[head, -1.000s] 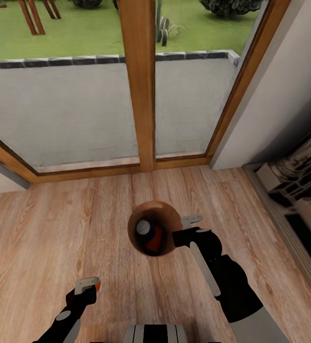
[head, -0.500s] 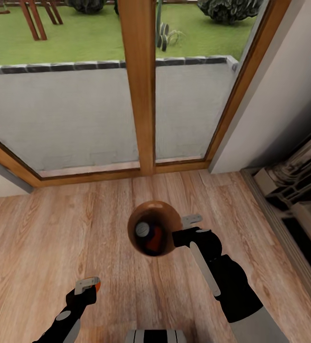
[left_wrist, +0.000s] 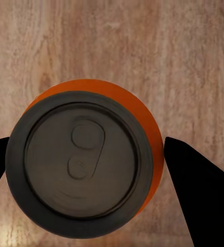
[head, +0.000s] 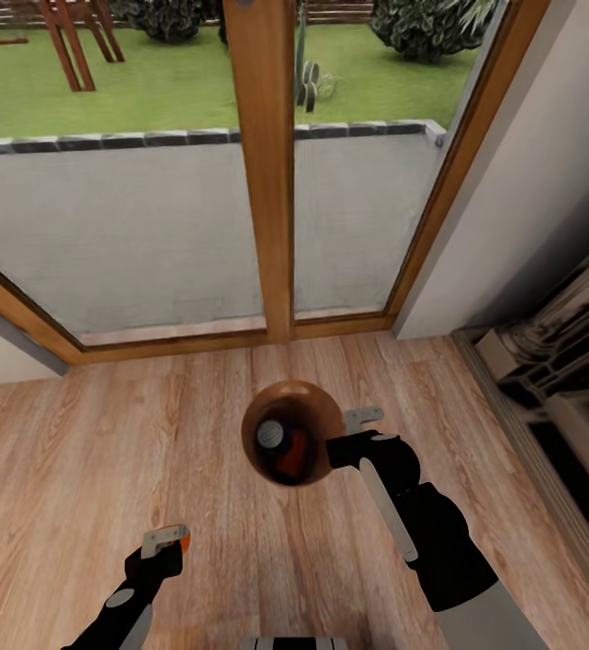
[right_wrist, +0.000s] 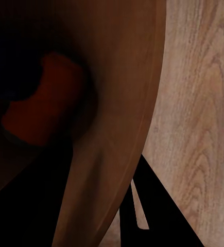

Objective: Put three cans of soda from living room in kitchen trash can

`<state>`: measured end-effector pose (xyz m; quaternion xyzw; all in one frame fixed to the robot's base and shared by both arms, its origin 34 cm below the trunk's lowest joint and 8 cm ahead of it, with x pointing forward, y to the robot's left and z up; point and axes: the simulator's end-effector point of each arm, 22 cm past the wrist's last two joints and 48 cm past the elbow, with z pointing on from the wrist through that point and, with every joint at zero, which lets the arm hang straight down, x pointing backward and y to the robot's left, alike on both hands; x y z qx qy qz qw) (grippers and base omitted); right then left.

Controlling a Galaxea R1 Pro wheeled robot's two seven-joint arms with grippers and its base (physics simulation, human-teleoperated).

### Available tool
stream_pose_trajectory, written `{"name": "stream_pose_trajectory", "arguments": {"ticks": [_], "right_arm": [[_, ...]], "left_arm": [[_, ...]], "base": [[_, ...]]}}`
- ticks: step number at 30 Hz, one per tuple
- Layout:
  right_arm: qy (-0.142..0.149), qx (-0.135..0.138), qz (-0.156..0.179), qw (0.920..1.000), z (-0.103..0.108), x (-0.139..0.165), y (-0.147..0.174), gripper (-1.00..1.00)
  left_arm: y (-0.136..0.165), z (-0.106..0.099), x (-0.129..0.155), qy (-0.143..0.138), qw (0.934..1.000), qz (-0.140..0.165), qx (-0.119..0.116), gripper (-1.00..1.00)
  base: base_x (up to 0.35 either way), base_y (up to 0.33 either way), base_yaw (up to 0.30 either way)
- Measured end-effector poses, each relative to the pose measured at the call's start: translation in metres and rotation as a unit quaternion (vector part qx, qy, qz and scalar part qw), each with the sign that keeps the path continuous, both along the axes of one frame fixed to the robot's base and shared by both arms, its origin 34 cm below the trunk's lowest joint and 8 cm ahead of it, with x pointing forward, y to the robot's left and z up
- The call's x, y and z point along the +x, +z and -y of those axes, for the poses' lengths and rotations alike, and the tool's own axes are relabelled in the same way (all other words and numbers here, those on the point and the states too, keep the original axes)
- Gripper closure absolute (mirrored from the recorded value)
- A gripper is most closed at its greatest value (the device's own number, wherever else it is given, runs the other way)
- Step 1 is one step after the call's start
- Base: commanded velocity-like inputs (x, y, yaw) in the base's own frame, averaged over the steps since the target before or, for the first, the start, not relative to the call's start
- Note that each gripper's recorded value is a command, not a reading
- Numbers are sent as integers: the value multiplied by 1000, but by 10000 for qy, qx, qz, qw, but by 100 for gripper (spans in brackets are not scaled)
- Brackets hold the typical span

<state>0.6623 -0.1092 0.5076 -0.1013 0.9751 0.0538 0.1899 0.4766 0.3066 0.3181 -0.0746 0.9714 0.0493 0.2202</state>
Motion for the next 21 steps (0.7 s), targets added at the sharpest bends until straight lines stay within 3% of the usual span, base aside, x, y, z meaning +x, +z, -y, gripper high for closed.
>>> {"name": "stream_pose_trajectory", "arguments": {"ticks": [21], "right_arm": [[6,-2,59,10000,0,7,47,100]], "left_arm": [[45,0,10,0,10000,57,-1,100]], "base": [[0,0,0]]}}
